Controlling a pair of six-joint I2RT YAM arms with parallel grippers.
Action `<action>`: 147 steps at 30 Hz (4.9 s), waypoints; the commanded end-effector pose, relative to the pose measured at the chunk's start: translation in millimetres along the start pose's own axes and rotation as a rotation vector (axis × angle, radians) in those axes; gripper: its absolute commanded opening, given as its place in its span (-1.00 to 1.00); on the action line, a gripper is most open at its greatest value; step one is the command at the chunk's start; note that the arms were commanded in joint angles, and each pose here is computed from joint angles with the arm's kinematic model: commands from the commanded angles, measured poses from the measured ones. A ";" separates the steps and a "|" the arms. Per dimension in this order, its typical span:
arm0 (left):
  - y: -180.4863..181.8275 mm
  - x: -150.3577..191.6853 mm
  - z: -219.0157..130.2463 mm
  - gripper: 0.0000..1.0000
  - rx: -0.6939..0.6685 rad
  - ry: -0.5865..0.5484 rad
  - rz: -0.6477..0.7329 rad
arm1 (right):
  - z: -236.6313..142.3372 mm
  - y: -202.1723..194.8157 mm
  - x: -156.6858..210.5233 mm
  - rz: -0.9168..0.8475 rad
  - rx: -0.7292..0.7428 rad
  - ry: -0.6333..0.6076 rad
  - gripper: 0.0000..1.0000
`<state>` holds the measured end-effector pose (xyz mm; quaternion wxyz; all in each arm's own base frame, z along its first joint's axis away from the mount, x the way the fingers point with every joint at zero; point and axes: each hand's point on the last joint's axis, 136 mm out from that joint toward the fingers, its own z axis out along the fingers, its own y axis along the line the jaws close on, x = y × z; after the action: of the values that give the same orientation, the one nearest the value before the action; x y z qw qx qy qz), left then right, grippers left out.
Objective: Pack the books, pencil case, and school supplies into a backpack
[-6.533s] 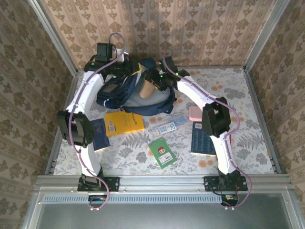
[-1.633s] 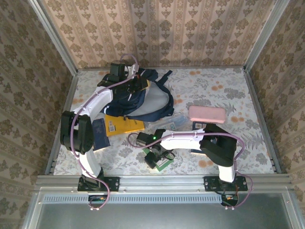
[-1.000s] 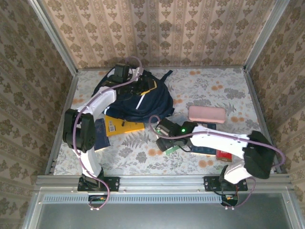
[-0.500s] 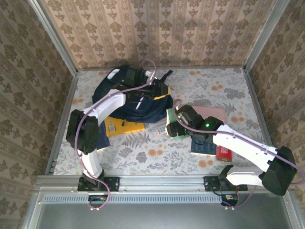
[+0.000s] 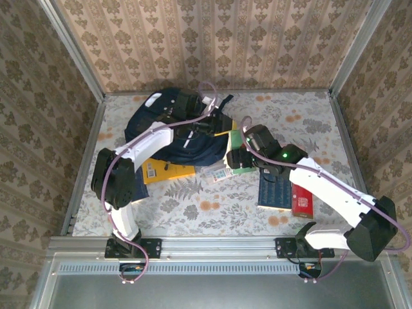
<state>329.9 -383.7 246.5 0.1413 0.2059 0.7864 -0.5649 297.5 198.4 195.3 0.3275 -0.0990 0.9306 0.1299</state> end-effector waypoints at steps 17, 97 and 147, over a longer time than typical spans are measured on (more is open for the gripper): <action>-22.7 1.4 7.3 -0.43 0.093 0.016 0.040 | -2.5 7.0 -58.8 0.026 -0.047 -0.080 0.78; -5.1 -67.6 -125.6 0.37 -0.293 -0.450 0.064 | -31.2 -57.3 -84.7 0.756 -0.346 -0.374 -1.00; 192.8 -66.2 -89.8 0.55 -0.748 0.016 -0.027 | -24.5 -88.5 -59.0 0.557 -0.120 -0.279 -1.00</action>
<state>477.1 -273.1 154.7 0.1962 0.1229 0.9341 -0.2717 349.5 111.6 211.2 0.3683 0.1718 0.8721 0.2725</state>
